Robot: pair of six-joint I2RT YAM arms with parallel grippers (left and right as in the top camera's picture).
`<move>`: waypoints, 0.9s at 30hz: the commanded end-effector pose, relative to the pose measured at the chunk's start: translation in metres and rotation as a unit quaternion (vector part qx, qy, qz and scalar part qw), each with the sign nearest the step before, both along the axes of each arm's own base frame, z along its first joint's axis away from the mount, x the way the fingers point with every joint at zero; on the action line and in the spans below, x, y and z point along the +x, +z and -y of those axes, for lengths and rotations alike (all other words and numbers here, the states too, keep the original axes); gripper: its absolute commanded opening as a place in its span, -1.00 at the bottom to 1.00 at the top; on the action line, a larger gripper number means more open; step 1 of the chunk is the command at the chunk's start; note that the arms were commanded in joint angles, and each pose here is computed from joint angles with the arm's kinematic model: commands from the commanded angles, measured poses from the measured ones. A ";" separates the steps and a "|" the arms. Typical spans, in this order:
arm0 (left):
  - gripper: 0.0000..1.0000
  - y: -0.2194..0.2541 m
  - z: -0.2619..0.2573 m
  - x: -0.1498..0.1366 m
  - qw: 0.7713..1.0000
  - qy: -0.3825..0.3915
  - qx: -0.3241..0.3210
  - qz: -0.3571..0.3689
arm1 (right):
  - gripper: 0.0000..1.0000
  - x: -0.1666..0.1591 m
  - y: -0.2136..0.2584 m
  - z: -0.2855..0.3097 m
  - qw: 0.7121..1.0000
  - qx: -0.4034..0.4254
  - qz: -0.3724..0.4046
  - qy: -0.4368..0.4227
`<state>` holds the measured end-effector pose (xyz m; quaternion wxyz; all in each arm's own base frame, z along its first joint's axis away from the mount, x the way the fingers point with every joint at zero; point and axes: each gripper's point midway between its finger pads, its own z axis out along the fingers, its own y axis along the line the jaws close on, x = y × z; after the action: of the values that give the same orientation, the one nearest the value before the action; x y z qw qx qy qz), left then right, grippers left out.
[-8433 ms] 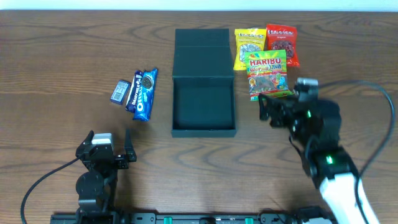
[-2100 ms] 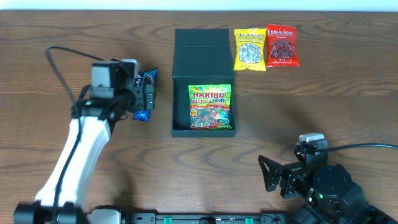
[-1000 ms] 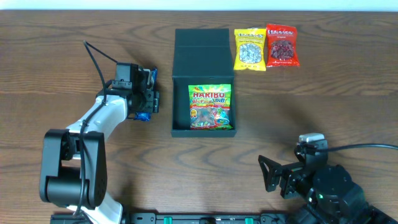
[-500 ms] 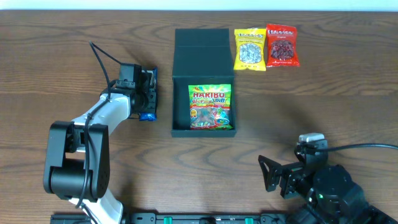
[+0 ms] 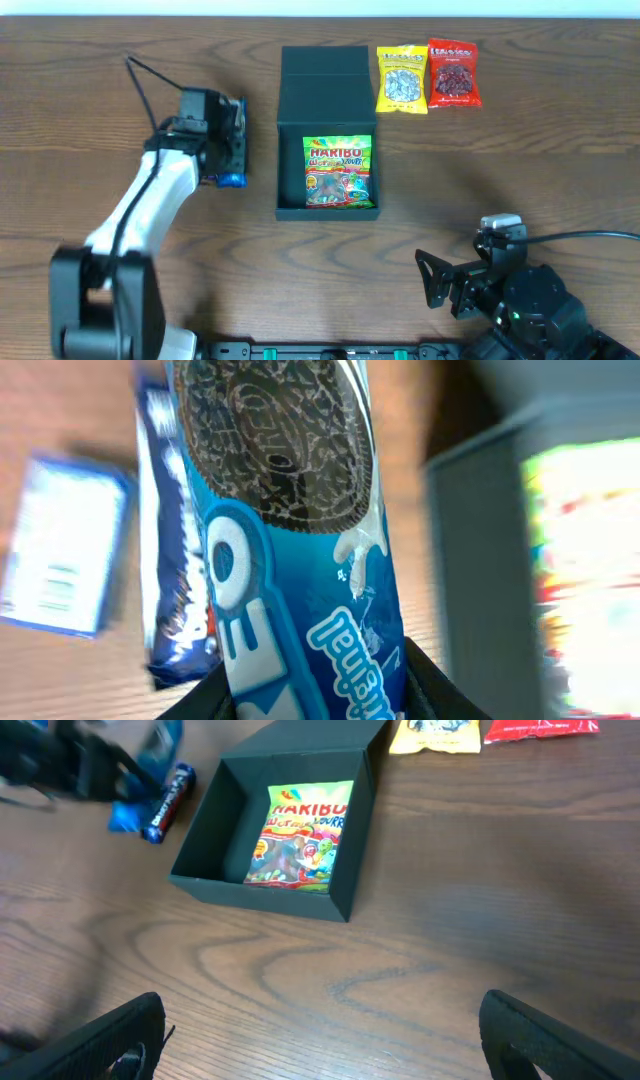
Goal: Pack container
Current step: 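Lift the Oreo pack and lower it into the box's left side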
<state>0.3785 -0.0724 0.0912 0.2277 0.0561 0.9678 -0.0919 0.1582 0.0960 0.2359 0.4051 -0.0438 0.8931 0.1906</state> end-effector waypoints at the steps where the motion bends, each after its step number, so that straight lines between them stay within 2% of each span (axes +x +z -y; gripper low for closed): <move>1: -0.56 0.055 0.019 0.003 0.997 -0.019 -0.014 0.068 | 0.98 0.000 0.004 0.001 1.000 0.007 0.003 -0.004; 5: -0.56 0.078 0.052 -0.009 0.995 -0.013 -0.052 0.083 | 0.99 0.000 0.004 0.001 1.000 0.007 0.003 -0.004; 10: -0.59 0.070 0.099 -0.028 0.994 0.002 -0.099 0.040 | 0.99 0.000 0.004 0.001 1.000 0.006 0.002 -0.004; 17: -0.58 0.027 0.126 -0.045 1.000 0.001 -0.030 0.002 | 0.99 0.000 0.004 0.001 1.000 0.007 0.003 -0.004; 25: -0.58 0.003 0.129 -0.047 0.998 0.033 -0.029 -0.034 | 0.98 0.000 0.004 0.001 1.000 0.007 0.003 -0.004; 27: -0.52 0.003 0.128 -0.046 0.999 0.035 -0.026 -0.031 | 0.98 0.000 0.004 0.001 1.000 0.007 0.003 -0.004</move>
<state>0.3251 -0.2033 0.0885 0.1876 0.0330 0.9745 -0.1182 0.1582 0.0960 0.2359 0.4051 -0.0438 0.8931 0.1906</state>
